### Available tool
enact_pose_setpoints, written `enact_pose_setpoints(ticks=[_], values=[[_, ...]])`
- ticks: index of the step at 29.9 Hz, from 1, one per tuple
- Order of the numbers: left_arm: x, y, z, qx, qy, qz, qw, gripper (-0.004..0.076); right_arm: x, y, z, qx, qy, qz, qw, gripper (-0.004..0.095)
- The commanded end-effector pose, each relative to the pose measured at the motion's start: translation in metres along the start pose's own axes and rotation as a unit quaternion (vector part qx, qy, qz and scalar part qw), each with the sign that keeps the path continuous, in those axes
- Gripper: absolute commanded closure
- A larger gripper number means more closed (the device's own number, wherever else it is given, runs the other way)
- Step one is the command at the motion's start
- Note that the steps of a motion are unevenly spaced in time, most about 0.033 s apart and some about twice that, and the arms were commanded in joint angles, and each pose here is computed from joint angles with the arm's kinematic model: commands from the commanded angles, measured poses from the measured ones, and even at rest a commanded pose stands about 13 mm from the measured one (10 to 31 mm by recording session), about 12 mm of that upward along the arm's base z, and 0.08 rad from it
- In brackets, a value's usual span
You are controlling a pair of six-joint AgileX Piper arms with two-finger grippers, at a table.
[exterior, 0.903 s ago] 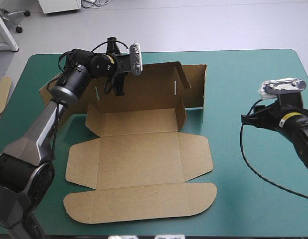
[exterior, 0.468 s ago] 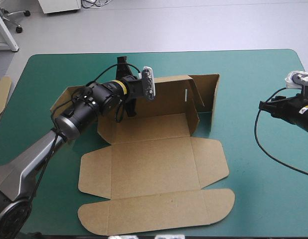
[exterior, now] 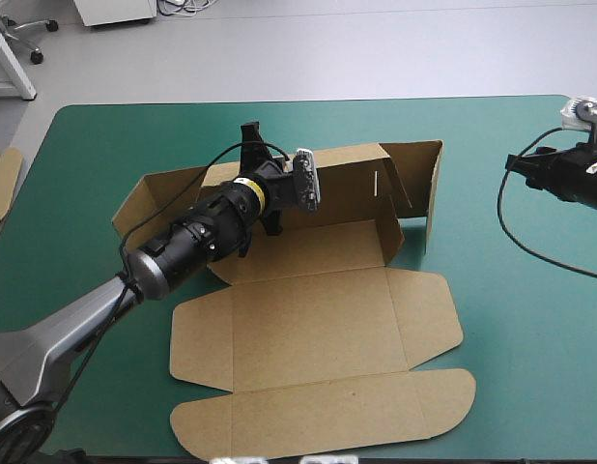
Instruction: Fold the box
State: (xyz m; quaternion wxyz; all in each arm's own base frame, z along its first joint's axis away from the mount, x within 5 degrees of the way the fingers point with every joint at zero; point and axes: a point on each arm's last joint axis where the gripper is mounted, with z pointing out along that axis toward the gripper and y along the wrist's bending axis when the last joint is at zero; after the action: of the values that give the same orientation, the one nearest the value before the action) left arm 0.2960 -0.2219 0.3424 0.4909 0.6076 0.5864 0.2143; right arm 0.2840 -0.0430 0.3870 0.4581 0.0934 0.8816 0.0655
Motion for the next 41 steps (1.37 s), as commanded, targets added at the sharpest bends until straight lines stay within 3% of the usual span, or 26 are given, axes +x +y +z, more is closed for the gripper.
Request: enact_pose_setpoints(ticks=[1, 6, 12, 18, 32, 41], values=[[-0.013, 0.012, -0.019, -0.064, -0.045, -0.003, 0.997, 0.0738, -0.017, -0.010, 0.003, -0.047, -0.043, 0.041, 0.997, 0.0428], [-0.025, 0.001, -0.022, -0.094, -0.055, 0.036, 0.993, 0.0738, -0.012, -0.021, 0.033, -0.103, -0.009, 0.074, 0.992, 0.0428], [-0.031, -0.010, -0.022, -0.094, -0.072, 0.092, 0.989, 0.0738, -0.018, -0.025, 0.060, -0.126, 0.028, 0.072, 0.989, 0.0428], [-0.030, -0.012, -0.019, -0.081, -0.064, 0.055, 0.993, 0.0738, -0.031, -0.028, 0.078, -0.139, 0.040, 0.077, 0.986, 0.0428], [-0.027, -0.027, 0.001, -0.061, -0.040, 0.033, 0.997, 0.0738, -0.021, -0.029, 0.123, -0.222, 0.089, 0.122, 0.963, 0.0428], [-0.027, -0.026, 0.003, -0.080, -0.045, 0.004, 0.996, 0.0738, -0.012, -0.001, 0.135, -0.245, 0.110, 0.076, 0.960, 0.0428]])
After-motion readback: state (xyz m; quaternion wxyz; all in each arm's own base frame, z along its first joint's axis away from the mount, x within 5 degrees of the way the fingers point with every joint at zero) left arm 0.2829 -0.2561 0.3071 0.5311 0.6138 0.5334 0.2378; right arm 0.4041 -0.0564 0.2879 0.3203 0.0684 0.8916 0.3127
